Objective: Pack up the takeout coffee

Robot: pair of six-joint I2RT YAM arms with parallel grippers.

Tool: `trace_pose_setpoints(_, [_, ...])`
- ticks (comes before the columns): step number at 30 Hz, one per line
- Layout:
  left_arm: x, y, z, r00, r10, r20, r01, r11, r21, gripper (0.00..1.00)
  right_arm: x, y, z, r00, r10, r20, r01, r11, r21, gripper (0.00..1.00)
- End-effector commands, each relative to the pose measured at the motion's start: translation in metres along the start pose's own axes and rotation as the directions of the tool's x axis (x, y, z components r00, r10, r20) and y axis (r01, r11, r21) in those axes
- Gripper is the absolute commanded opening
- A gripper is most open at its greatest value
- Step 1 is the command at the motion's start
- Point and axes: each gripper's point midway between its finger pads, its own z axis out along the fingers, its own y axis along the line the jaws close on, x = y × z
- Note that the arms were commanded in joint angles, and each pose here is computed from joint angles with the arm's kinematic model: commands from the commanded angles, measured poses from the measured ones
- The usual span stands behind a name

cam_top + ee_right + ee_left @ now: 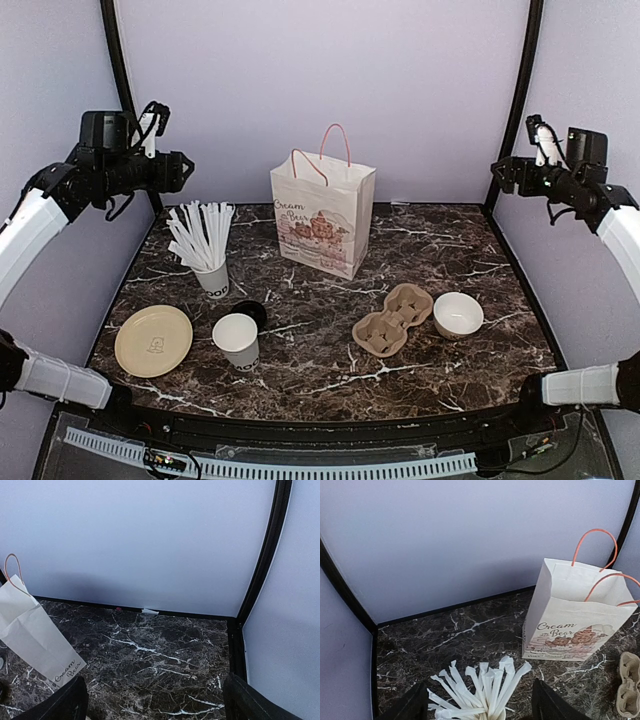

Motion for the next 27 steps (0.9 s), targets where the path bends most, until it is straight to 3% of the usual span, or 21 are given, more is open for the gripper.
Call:
trace_pose_setpoints(1, [-0.009, -0.038, -0.036, 1.0, 0.001, -0.01, 0.001, 0.975, 0.222, 0.73, 0.018, 0.014, -0.006, 0.996, -0.084, -0.019, 0.082, 0.993, -0.089, 0.96])
trace_pose_setpoints(6, [0.008, -0.08, -0.059, 0.996, 0.048, -0.077, -0.013, 0.917, 0.4, 0.63, 0.062, 0.04, 0.002, 0.986, -0.156, -0.058, 0.136, 0.956, -0.26, 0.96])
trace_pose_setpoints(12, [0.053, -0.127, -0.088, 0.961, 0.164, -0.225, -0.017, 0.842, 0.538, 0.42, 0.125, 0.067, 0.019, 0.966, -0.232, -0.109, 0.17, 0.898, -0.405, 0.86])
trace_pose_setpoints(18, [0.121, -0.116, -0.092, 0.845, 0.247, -0.474, -0.02, 0.901, 0.433, 0.52, 0.161, 0.083, 0.023, 0.955, -0.269, -0.124, 0.176, 0.852, -0.493, 0.79])
trace_pose_setpoints(22, [0.155, -0.105, -0.092, 0.774, 0.261, -0.577, -0.032, 0.926, 0.377, 0.59, 0.177, 0.087, 0.022, 0.951, -0.282, -0.123, 0.181, 0.835, -0.52, 0.77])
trace_pose_setpoints(27, [0.196, -0.111, -0.085, 0.679, 0.281, -0.679, -0.002, 0.925, 0.381, 0.58, 0.179, 0.088, 0.021, 0.949, -0.296, -0.109, 0.197, 0.827, -0.526, 0.76])
